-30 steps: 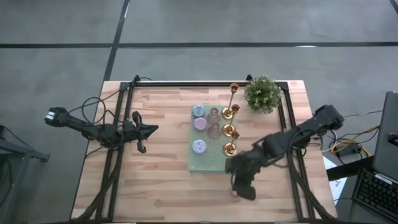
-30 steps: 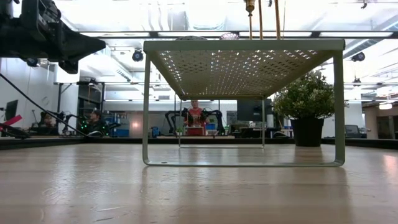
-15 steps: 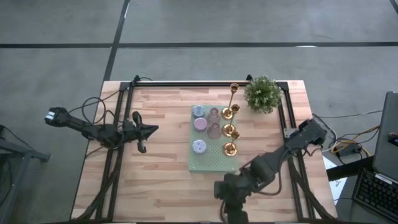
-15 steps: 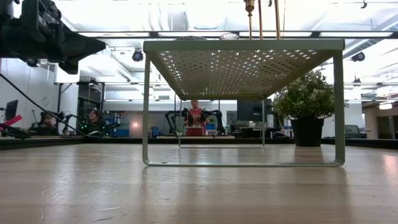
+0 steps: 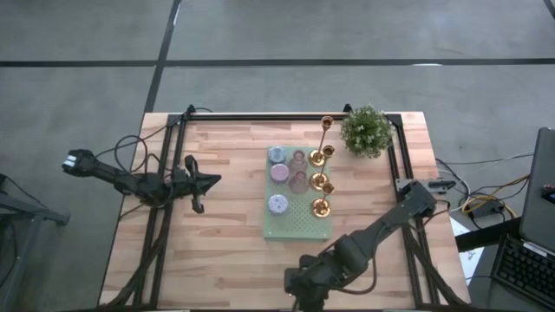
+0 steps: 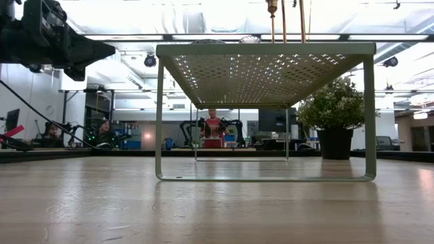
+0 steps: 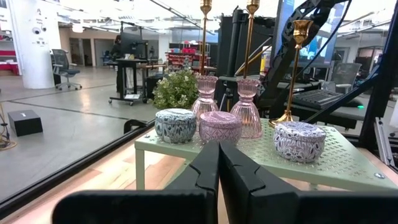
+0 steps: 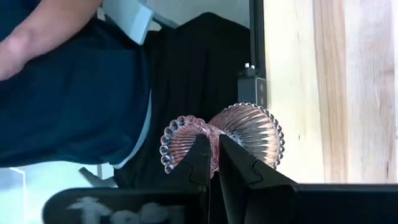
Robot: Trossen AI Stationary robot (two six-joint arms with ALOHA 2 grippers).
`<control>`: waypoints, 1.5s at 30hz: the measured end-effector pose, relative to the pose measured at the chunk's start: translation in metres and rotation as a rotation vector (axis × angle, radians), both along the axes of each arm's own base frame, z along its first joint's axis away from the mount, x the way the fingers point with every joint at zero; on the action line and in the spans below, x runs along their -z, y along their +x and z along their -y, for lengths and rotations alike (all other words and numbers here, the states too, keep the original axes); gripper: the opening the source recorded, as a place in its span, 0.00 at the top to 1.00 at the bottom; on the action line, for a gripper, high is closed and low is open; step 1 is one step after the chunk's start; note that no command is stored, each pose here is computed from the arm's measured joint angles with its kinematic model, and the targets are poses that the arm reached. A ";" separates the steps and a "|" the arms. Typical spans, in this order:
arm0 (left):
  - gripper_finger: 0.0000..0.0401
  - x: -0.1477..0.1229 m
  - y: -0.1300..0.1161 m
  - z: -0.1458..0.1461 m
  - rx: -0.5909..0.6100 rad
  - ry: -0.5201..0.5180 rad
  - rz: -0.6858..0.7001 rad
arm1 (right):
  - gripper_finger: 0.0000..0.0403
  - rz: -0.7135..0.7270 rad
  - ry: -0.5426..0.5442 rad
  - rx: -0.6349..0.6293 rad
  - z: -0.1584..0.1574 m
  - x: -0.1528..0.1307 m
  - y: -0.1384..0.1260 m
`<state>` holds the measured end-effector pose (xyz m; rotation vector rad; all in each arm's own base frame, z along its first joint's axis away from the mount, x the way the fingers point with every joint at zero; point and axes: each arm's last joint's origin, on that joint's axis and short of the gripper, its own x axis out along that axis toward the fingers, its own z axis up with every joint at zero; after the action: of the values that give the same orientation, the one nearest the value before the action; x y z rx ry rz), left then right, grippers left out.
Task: Pick & Place candle stick holders
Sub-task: Put the purple vase on the shelf aligned with the other purple vase
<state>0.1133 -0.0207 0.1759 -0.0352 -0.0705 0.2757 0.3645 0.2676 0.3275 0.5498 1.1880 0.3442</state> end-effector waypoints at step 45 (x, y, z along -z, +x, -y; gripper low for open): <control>0.96 0.001 0.000 0.000 -0.001 0.004 -0.012 | 0.98 -0.125 -0.146 0.661 0.046 -0.012 0.010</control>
<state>0.1134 -0.0207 0.1747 -0.0293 -0.0587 0.2763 0.3746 0.2220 0.3394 0.8061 1.0718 -0.3424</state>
